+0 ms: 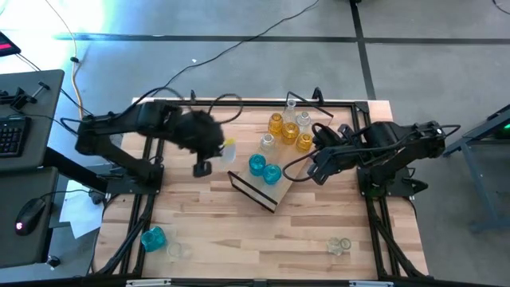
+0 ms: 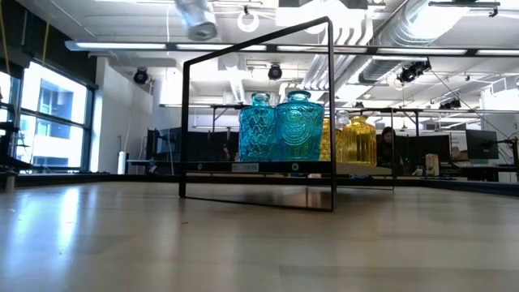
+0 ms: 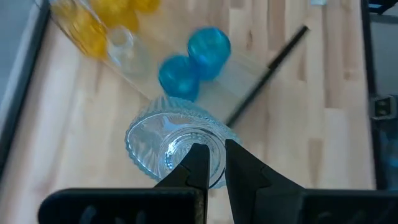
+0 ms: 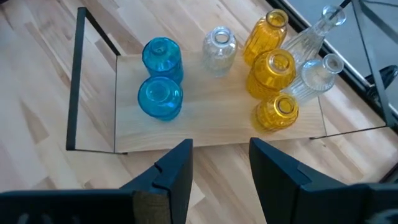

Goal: Sort vases onto shelf
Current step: Put the top left transparent vase on the shelf and align with the other transparent vase

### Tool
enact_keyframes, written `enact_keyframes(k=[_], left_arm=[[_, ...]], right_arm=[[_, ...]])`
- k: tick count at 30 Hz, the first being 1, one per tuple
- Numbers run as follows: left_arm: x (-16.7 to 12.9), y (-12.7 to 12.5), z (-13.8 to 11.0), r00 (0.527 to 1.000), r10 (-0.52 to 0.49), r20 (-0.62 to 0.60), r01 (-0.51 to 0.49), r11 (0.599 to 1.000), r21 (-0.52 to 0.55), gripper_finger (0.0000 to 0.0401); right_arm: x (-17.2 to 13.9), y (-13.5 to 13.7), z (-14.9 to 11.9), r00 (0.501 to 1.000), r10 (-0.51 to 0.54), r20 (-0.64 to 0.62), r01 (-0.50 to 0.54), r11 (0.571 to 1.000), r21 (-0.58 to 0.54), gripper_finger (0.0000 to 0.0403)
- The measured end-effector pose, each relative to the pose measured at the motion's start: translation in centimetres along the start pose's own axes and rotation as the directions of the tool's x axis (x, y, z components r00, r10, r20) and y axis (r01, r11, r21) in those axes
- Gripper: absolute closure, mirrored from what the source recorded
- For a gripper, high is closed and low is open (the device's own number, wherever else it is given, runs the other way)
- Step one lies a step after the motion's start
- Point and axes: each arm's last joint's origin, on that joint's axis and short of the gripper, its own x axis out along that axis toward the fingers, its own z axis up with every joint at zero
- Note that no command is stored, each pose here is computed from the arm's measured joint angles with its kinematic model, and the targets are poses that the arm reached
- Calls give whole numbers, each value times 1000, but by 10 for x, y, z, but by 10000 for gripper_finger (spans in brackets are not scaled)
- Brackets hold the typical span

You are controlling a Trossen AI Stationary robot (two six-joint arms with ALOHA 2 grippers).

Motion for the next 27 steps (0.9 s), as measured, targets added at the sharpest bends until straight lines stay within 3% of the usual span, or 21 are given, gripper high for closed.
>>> enact_keyframes(k=[14,21,27], left_arm=[[50,44,63,997,74,-23,-67,977,201,382],[88,49,82,996,54,-70,-34,965,261,382],[104,49,99,1000,11,-1,-10,958,287,382]], right_arm=[[-4,6,-7,998,48,-33,-46,997,57,263],[-7,11,-12,996,76,-51,-72,993,89,263],[-10,13,-16,995,88,-52,-82,991,102,263]])
